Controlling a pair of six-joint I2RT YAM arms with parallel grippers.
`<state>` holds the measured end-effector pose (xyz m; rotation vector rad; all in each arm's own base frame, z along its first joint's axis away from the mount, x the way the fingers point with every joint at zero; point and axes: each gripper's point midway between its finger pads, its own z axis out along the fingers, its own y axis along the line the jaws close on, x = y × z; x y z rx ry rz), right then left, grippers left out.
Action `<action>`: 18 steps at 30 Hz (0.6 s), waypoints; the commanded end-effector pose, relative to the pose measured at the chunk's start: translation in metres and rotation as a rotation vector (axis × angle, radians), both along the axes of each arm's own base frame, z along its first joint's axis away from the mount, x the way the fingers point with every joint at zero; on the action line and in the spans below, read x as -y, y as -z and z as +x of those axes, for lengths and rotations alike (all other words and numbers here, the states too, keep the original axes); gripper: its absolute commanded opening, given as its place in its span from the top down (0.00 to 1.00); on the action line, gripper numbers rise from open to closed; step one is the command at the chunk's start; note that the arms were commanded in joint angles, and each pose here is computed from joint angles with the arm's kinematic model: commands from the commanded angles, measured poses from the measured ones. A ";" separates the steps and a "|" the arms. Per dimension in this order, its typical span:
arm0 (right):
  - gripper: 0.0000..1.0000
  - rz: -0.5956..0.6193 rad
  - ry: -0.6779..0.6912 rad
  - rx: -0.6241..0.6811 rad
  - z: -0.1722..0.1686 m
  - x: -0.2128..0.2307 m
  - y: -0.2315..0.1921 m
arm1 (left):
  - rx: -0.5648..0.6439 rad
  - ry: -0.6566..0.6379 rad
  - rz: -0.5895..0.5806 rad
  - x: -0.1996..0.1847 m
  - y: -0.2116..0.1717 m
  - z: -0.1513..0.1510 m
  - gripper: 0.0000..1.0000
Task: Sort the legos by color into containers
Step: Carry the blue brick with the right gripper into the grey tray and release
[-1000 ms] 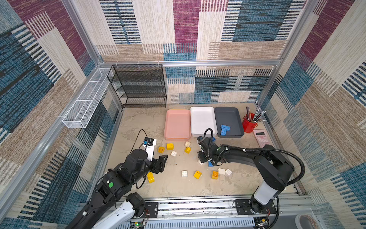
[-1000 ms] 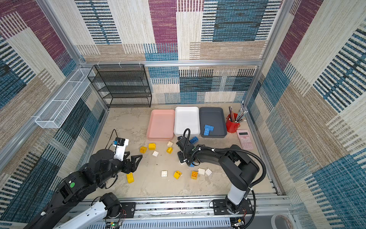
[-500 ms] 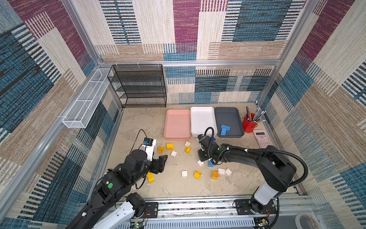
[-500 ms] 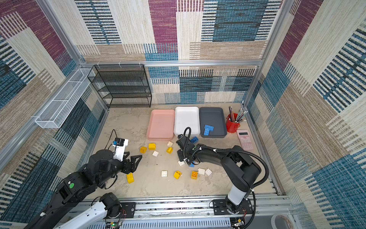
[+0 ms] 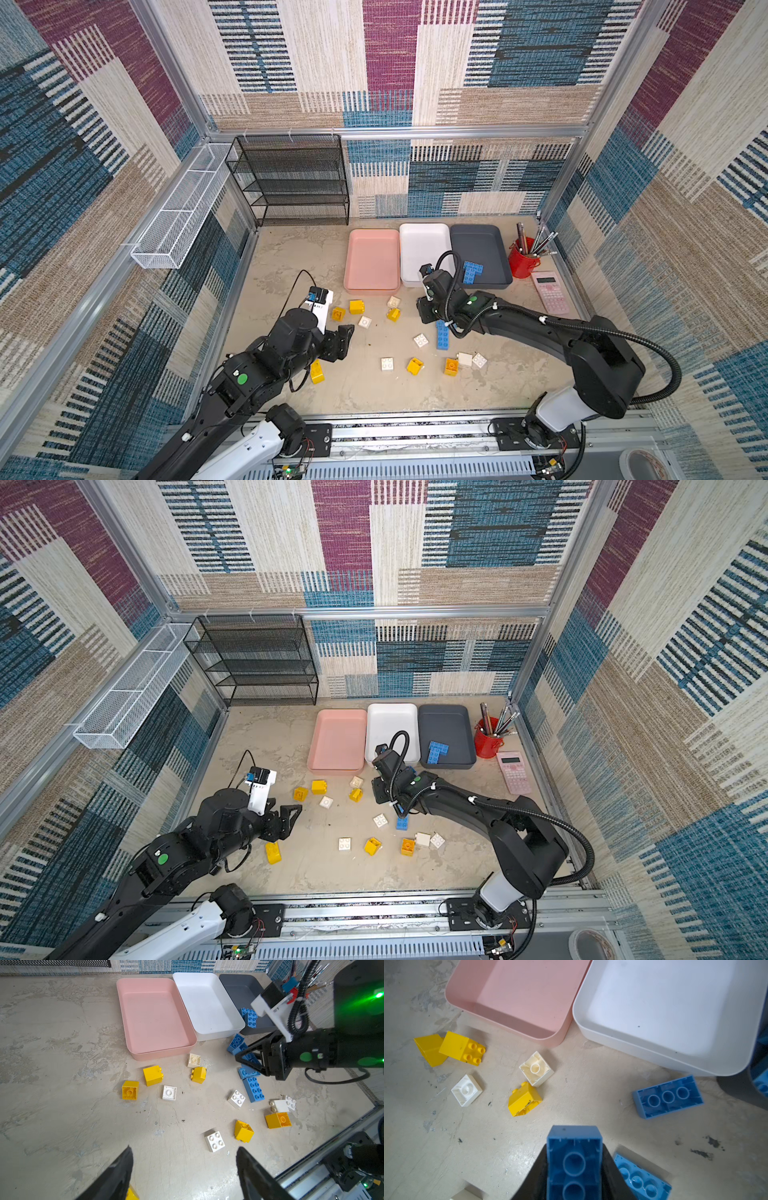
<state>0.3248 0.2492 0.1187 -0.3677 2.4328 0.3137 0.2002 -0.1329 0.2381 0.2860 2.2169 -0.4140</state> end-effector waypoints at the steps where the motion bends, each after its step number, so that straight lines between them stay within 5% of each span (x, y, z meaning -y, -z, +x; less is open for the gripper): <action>1: 0.74 0.026 0.030 0.015 0.010 0.012 -0.018 | 0.033 0.014 -0.009 0.006 -0.013 0.006 0.21; 18: 0.76 0.139 0.259 0.099 0.113 0.124 -0.070 | -0.036 0.070 0.104 0.038 -0.001 0.040 0.21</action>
